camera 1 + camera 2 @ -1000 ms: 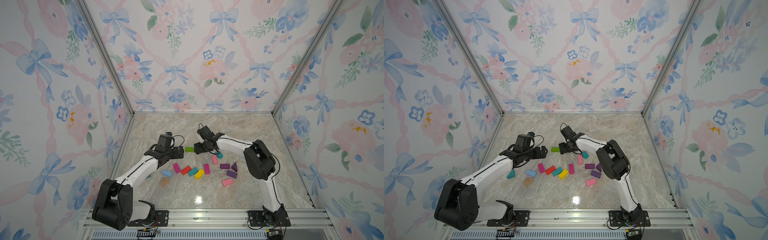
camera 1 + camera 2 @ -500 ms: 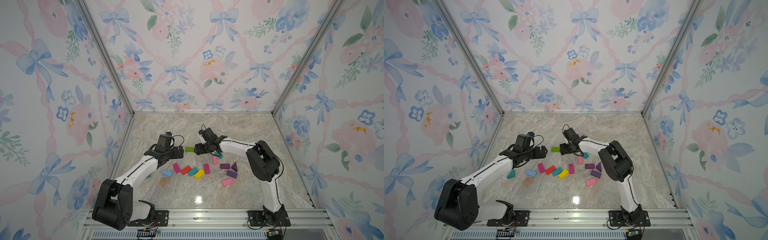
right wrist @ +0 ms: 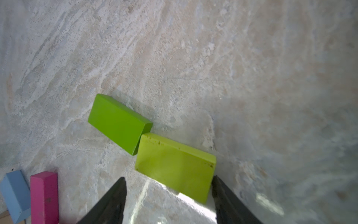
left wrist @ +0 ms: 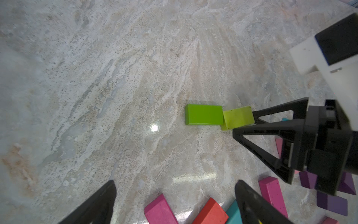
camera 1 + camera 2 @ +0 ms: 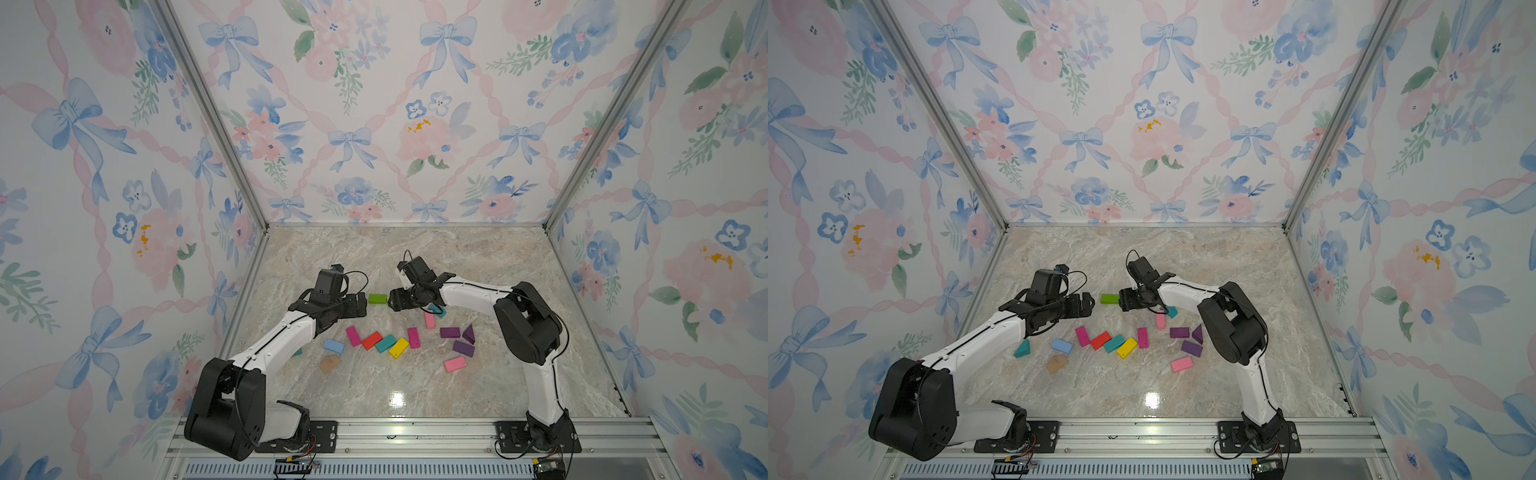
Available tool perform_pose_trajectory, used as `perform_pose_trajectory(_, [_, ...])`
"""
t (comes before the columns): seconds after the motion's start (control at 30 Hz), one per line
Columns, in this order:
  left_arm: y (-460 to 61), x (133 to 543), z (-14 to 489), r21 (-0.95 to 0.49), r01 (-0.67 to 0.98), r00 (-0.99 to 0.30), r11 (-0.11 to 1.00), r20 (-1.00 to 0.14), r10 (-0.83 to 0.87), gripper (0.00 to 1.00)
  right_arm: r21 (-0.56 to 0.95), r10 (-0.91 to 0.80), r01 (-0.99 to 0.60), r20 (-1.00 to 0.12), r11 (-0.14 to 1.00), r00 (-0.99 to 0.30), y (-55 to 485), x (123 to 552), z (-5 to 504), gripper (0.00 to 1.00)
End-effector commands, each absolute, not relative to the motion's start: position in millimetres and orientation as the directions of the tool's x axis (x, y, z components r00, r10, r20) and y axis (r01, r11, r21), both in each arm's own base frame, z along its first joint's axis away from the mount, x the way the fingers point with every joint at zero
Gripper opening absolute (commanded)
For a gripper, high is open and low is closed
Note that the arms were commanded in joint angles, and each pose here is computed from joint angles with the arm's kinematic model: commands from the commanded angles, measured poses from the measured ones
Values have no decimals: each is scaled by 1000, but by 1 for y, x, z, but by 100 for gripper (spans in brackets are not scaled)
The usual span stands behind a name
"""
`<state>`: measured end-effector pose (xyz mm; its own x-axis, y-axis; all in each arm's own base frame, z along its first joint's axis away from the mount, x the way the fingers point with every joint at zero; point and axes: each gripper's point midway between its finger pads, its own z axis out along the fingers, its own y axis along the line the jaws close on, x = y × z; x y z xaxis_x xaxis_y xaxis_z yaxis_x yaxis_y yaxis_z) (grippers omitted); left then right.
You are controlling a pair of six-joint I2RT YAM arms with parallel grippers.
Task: Assemble a piece of candy with building blocks
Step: Assemble the building block at the center of the board, then move the building block to the center of the board.
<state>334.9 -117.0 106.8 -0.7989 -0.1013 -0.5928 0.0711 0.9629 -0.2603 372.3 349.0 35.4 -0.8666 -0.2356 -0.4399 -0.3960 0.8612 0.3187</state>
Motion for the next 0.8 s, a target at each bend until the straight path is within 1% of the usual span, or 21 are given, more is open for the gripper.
perform_pose_trajectory(0.0, [-112, 333, 107, -269, 45, -791, 962, -598, -131, 98, 225, -327, -412, -335, 883, -884, 319, 335, 27, 73])
perform_pose_trajectory(0.17, [-111, 330, 106, -270, 41, -791, 962, -598, -133, 98, 145, -414, -470, -300, 870, -859, 298, 308, 37, 73])
perform_pose_trajectory(0.3, [-111, 330, 107, -272, 41, -788, 961, -600, -137, 98, 146, -444, -487, -253, 861, -860, 291, 285, 26, 72])
perform_pose_trajectory(0.47, [-110, 326, 106, -274, 37, -789, 961, -598, -140, 98, 149, -485, -519, -212, 842, -848, 297, 262, 13, 70])
perform_pose_trajectory(0.53, [-109, 326, 106, -273, 36, -788, 961, -599, -141, 98, 135, -500, -528, -193, 839, -844, 297, 254, 8, 66])
perform_pose_trajectory(0.67, [-110, 326, 108, -275, 38, -785, 961, -603, -141, 98, 62, -522, -535, -157, 842, -839, 284, 245, 2, 51])
perform_pose_trajectory(0.77, [-110, 326, 108, -276, 40, -785, 960, -604, -141, 98, 4, -544, -549, -129, 836, -829, 272, 239, 1, 45])
